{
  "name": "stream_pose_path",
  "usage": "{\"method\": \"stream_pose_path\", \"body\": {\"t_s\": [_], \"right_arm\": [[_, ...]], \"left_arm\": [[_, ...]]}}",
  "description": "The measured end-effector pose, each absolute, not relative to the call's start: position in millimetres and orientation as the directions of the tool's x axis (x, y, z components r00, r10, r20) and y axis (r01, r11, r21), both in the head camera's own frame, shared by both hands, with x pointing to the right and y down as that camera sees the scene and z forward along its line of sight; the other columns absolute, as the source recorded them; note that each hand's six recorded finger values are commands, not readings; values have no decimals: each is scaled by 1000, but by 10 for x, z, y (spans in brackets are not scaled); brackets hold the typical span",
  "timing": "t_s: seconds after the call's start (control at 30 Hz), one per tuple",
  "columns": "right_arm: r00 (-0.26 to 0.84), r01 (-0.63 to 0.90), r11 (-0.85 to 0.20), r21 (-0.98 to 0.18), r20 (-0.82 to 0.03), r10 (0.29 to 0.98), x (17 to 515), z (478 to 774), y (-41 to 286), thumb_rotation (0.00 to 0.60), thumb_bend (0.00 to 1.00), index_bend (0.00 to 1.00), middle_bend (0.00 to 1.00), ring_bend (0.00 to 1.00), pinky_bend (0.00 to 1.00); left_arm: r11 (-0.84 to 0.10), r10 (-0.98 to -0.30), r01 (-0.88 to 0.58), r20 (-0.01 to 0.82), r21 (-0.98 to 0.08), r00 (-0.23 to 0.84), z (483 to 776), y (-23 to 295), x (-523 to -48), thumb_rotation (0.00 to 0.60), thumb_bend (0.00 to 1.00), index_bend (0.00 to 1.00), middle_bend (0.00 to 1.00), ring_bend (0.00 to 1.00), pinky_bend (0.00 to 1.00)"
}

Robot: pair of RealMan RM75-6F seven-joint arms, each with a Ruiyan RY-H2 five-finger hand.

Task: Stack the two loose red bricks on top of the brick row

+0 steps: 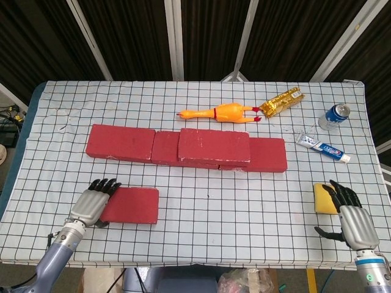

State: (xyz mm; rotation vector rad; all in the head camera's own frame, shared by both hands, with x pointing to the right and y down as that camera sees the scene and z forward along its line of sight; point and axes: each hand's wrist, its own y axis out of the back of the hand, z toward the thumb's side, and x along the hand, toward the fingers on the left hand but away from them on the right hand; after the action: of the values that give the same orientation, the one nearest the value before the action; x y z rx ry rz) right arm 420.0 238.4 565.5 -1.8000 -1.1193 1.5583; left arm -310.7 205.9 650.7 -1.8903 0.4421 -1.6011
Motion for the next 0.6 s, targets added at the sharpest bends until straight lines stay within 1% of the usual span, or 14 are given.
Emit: {"method": "stream_pose_path", "body": {"t_s": [0.17,0.27,0.4,0.6], "right_arm": [[-7,256,-536,-805,-556,831,4228,5663,2377,600,162,117,0,0,0],[-12,260,-532,-806,-553,833,4240,5648,2372,600,162,117,0,0,0],[-15,267,-528,-806,-551,834,4256,5627,2374,600,162,117,0,0,0],[-16,267,-532,-804,-555,831,4267,5630,2374,600,162,117,0,0,0]], "left_arm": [[-749,-616,136,757,-649,219,6531,2020,-3023,600,0,15,15,0,52],[-742,-621,145,753,-654,220,6538,2005,-2984,600,0,27,62,0,90],[-741,-618,163,757,-651,212,6563,2006,-2965,600,0,35,103,34,150],[-743,-616,176,762,-646,199,6600,1990,-2918,600,0,37,115,44,156]]}}
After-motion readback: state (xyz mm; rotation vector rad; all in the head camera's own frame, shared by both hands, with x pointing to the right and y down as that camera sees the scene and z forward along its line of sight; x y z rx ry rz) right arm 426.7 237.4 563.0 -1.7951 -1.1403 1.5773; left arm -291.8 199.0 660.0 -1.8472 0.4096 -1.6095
